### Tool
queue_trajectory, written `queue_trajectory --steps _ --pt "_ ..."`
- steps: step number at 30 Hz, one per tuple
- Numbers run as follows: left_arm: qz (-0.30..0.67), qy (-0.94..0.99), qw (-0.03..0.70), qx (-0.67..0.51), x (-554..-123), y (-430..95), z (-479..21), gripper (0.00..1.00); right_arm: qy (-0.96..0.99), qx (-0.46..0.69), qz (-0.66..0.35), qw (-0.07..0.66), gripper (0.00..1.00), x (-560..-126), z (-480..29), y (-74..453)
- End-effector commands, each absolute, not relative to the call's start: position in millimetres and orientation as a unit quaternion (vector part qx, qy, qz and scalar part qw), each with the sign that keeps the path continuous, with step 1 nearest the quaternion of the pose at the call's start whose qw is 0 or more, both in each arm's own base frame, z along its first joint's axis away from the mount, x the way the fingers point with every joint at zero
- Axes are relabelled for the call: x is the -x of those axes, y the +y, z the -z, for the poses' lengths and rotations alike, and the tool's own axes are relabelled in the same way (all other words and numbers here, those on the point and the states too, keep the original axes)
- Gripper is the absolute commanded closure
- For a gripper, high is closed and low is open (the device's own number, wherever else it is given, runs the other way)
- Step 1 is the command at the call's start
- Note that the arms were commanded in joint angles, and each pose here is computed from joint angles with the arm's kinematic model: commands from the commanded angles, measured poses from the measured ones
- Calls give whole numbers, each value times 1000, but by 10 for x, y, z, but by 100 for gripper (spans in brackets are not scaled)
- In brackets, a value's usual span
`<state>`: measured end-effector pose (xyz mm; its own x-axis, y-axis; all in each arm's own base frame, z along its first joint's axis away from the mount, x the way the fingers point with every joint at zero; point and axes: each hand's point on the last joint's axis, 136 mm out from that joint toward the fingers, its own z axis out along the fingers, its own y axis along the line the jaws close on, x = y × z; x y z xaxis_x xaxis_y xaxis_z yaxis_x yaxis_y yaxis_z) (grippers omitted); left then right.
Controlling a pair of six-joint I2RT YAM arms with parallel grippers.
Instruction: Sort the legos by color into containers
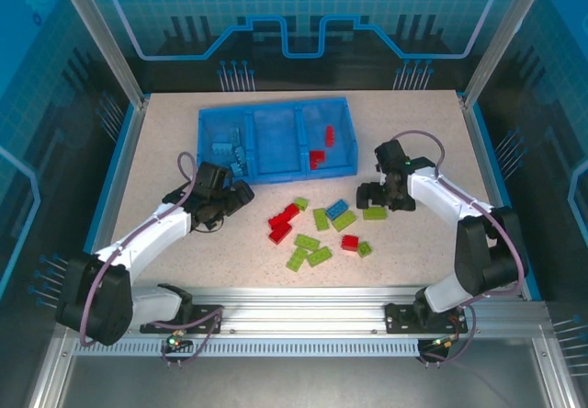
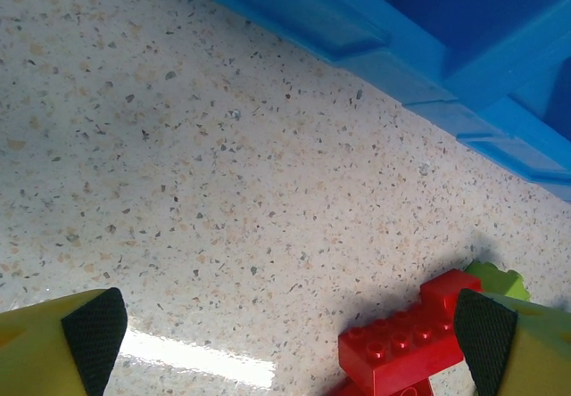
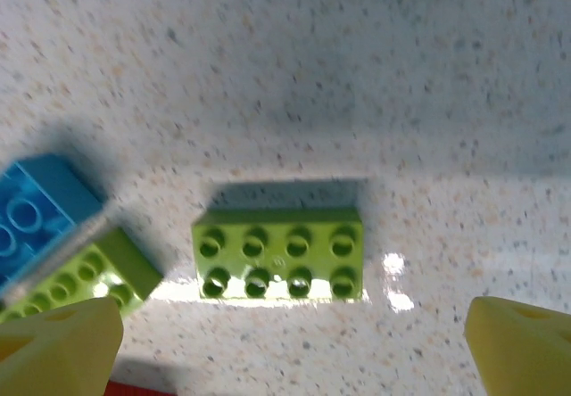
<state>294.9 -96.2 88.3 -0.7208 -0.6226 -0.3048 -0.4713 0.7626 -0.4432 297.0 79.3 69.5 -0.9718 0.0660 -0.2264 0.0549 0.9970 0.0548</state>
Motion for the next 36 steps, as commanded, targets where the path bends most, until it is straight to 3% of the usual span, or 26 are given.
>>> queue_trajectory --steps 1,13,25,31,36 --pt "187 913 225 285 -2941 -1036 -898 1 994 -45 -11 101 0 -2928 -655 655" --pt "182 912 226 289 -2911 -1006 -886 1 995 -24 -65 75 1 -2938 -452 900" --pt "180 912 225 292 -2902 -997 -875 1 999 -4 -12 41 9 -2954 -235 863" --pt "179 912 223 293 -2902 -999 -859 1 999 7 22 28 15 -2959 -165 826" --pt "177 912 224 294 -2899 -990 -858 1 999 4 43 25 28 -2942 -181 756"
